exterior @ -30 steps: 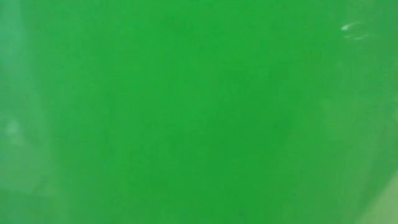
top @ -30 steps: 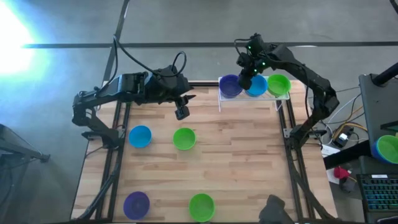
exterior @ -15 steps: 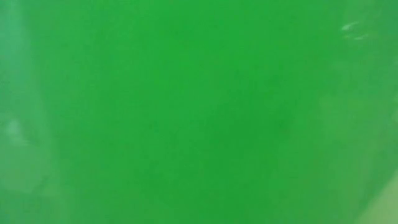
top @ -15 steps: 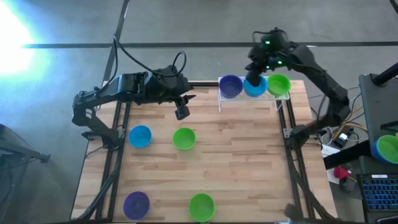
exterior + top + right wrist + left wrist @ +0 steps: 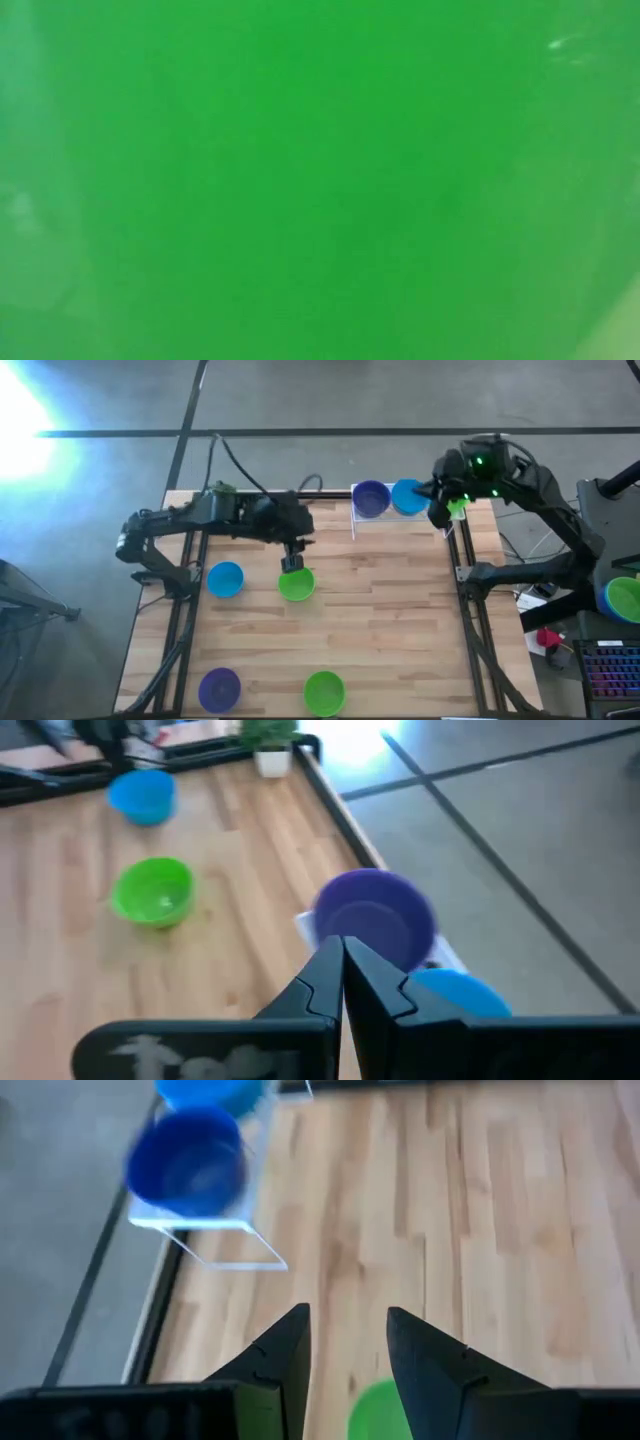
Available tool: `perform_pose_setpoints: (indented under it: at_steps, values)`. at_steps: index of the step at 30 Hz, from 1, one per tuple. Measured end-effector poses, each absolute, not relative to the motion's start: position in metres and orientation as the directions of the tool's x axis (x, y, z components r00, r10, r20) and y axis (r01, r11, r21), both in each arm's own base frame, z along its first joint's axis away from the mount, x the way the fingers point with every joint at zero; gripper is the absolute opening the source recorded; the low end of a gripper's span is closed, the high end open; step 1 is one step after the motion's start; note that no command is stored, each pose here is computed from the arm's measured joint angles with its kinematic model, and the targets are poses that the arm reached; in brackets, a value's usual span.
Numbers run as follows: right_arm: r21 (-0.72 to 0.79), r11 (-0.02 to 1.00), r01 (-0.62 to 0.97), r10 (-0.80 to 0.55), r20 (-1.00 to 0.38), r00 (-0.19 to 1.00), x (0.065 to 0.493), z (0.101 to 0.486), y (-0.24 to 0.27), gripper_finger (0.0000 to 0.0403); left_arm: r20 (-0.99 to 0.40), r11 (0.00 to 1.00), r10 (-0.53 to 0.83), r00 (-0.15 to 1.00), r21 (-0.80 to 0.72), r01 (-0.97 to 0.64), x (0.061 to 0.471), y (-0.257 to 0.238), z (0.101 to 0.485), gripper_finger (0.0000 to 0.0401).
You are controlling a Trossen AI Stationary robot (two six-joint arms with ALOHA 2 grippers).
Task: Pick & Place Mini bowls
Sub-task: Stack the top green bowl on top of the green bowl on the shelf
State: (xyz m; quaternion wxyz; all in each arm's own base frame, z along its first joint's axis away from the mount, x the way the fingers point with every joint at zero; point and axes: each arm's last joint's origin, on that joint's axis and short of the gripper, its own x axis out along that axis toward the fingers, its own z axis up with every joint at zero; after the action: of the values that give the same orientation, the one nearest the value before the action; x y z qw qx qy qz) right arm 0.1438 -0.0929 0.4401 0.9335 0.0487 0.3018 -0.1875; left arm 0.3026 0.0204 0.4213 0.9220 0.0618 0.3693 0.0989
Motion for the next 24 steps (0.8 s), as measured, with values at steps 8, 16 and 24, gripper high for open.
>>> perform_pose_setpoints:
  at_steps: [8, 16, 24]
  values:
    - [0.006, 0.959, 0.282, -0.225, -0.587, 0.777, 0.134, 0.424, -0.064, 0.0008, -0.796, 0.977, 0.205, 0.569, 0.202, -0.07, 0.308, 0.013, 0.363, 0.0129]
    - [0.012, 0.977, 0.213, -0.163, -0.599, 0.784, 0.133, 0.413, -0.052, 0.0008, -0.866, 0.979, 0.202, 0.458, 0.174, -0.102, 0.307, 0.013, 0.305, 0.0129]
    - [0.013, 0.979, 0.202, -0.153, -0.604, 0.782, 0.137, 0.412, -0.052, 0.0008, -0.886, 0.972, 0.204, 0.416, 0.131, -0.197, 0.302, 0.017, 0.247, 0.0129]
